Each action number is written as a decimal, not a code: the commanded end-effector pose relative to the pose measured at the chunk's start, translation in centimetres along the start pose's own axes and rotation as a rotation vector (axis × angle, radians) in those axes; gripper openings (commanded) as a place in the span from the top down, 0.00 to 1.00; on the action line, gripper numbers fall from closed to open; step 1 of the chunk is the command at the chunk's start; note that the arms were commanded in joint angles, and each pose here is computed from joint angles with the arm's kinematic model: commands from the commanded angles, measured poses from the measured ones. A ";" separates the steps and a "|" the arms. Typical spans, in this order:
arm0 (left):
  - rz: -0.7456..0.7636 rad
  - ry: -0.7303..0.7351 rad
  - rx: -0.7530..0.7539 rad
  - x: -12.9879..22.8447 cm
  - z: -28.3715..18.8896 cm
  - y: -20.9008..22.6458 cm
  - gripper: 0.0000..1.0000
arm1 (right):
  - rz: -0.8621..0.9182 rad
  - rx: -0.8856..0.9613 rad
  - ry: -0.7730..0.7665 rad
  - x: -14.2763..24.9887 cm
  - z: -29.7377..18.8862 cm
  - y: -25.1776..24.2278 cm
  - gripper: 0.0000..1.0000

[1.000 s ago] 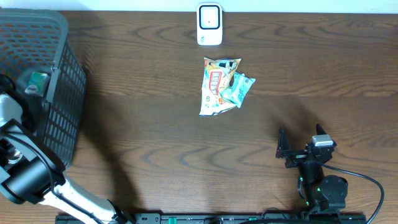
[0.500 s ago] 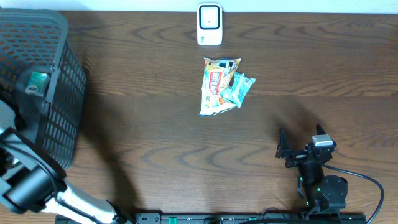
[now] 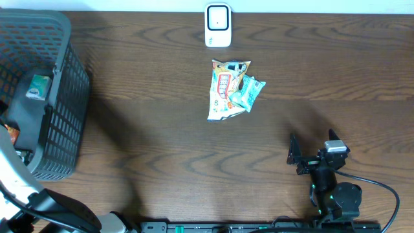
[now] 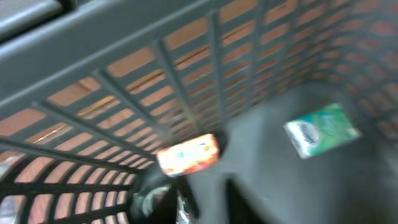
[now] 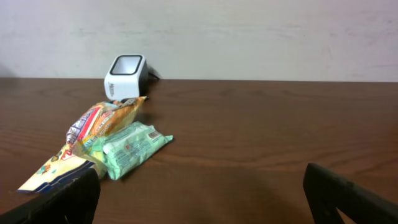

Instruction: Scan the item barcode

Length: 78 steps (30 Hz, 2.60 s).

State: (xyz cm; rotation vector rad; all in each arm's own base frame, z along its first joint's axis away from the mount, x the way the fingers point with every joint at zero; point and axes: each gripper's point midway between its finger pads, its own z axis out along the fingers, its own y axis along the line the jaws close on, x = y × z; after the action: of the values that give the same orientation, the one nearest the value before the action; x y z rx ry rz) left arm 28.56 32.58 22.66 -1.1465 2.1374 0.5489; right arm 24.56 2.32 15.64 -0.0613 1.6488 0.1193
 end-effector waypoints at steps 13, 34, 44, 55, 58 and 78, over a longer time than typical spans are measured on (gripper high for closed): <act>0.451 0.286 -0.167 6.5 7.6 2.5 0.33 | -0.015 0.000 0.002 0.1 0.0 0.1 0.01; 0.577 0.392 -0.149 9.9 13.3 3.8 0.33 | -0.015 0.000 0.002 0.1 0.0 0.1 0.01; 0.484 0.383 -0.047 10.2 14.0 4.5 0.36 | -0.015 0.000 0.002 0.1 0.0 0.1 0.01; 0.458 0.336 0.075 9.7 14.4 2.3 0.46 | -0.015 0.000 0.002 0.1 0.0 0.1 0.01; 0.453 0.314 0.087 9.3 14.5 2.0 0.46 | -0.015 0.000 0.002 0.1 0.0 0.1 0.01; 0.373 0.333 0.083 9.8 14.7 1.9 0.93 | -0.015 0.000 0.002 0.1 0.0 0.1 0.01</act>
State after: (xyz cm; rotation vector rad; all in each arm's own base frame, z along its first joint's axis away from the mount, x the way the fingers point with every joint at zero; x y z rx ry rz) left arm 27.96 37.19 4.73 -0.7569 2.7127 0.4749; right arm 24.56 2.32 15.64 -0.0613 1.6488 0.1193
